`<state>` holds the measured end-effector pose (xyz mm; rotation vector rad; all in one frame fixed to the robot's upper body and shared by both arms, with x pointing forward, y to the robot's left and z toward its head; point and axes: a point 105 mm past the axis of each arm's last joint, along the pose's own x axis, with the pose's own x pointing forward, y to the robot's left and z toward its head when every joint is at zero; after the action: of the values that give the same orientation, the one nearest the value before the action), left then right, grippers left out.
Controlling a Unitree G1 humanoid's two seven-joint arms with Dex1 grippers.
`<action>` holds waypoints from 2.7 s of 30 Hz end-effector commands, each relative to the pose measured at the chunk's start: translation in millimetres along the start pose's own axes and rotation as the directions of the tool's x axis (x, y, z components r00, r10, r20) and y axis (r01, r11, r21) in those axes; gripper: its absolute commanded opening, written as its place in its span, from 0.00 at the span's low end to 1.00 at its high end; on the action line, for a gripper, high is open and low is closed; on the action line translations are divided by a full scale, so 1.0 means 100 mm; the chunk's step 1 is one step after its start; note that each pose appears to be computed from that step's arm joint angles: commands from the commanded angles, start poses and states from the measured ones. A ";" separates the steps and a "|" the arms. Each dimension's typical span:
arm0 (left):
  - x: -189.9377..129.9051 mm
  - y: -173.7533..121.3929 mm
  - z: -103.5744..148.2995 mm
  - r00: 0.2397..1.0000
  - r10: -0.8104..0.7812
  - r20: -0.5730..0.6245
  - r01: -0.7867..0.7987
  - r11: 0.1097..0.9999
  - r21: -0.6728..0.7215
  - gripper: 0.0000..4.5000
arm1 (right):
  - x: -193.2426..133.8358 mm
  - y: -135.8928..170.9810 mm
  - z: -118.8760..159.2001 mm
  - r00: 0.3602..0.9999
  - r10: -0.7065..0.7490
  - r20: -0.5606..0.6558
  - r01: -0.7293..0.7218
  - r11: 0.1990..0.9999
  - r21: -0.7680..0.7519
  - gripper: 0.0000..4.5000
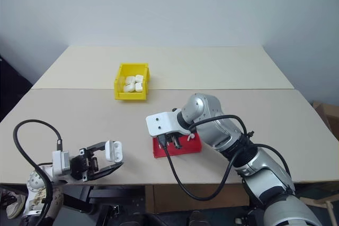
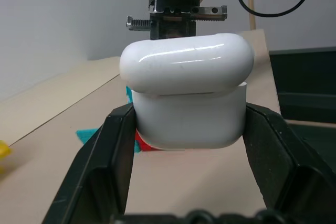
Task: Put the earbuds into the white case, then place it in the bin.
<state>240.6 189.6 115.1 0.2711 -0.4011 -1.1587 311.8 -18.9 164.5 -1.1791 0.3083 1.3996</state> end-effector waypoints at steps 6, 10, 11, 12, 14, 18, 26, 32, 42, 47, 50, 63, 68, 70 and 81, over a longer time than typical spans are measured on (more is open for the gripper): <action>0.06 0.05 0.08 1.000 0.012 0.028 -0.013 0.999 0.038 0.62 | 0.07 0.00 0.01 0.998 -0.031 -0.050 0.034 0.998 0.051 0.45; 0.08 0.05 0.06 1.000 0.016 0.021 -0.016 0.999 0.043 0.62 | 0.13 0.03 -0.05 0.996 -0.016 -0.087 0.023 0.996 0.083 0.45; 0.08 0.05 0.06 1.000 0.017 0.022 -0.018 0.999 0.046 0.62 | 0.14 0.04 -0.06 0.996 -0.015 -0.092 0.023 0.996 0.091 0.45; 0.08 0.05 0.06 1.000 0.020 0.022 -0.021 0.999 0.046 0.62 | 0.15 0.04 -0.07 0.995 -0.013 -0.098 0.023 0.994 0.102 0.45; 0.09 0.04 0.06 1.000 0.022 0.022 -0.023 0.999 0.045 0.62 | 0.18 0.04 -0.10 0.993 -0.019 -0.117 0.033 0.993 0.115 0.45; 0.09 0.04 0.07 0.999 0.030 0.020 -0.031 0.998 0.048 0.62 | 0.20 0.01 -0.15 0.987 -0.049 -0.152 0.067 0.991 0.115 0.45; 0.10 0.05 0.09 0.998 0.054 0.023 -0.055 0.998 0.040 0.62 | 0.23 -0.05 -0.15 0.984 -0.077 -0.163 0.097 0.988 0.120 0.45; 0.10 0.04 0.06 0.999 0.052 0.010 -0.053 0.997 0.049 0.62 | 0.25 -0.06 -0.14 0.983 -0.090 -0.162 0.109 0.987 0.118 0.45; 0.10 0.04 0.06 0.999 0.053 0.012 -0.053 0.997 0.051 0.62 | 0.32 0.01 -0.10 0.987 -0.061 -0.150 0.077 0.991 0.105 0.45; 0.10 0.04 0.06 0.998 0.058 0.009 -0.058 0.997 0.052 0.62 | 0.31 0.01 -0.11 0.986 -0.066 -0.155 0.078 0.994 0.077 0.45; 0.10 0.04 0.06 0.998 0.060 0.009 -0.061 0.997 0.055 0.62 | 0.29 -0.05 -0.10 0.984 -0.090 -0.152 0.099 0.993 0.058 0.45; 0.09 0.07 0.05 0.997 0.072 0.002 -0.072 0.995 0.065 0.62 | 0.13 -0.12 -0.01 0.995 -0.047 -0.093 0.023 0.970 -0.244 0.45; 0.08 0.06 0.05 0.997 0.080 -0.001 -0.080 0.995 0.067 0.62 | 0.18 -0.13 0.00 0.996 -0.028 -0.090 -0.001 0.951 -0.309 0.45; 0.07 0.04 0.04 0.996 0.084 -0.005 -0.083 0.994 0.068 0.62 | 0.21 -0.15 0.01 0.995 -0.028 -0.094 -0.005 0.943 -0.334 0.45; 0.04 0.03 0.04 0.995 0.100 -0.016 -0.099 0.993 0.072 0.62 | 0.32 -0.18 0.05 0.994 0.005 -0.113 -0.053 0.905 -0.423 0.45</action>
<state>245.5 185.8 113.9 0.2834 -0.4017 -1.0521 331.6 4.5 138.4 -1.5830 0.1435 1.4853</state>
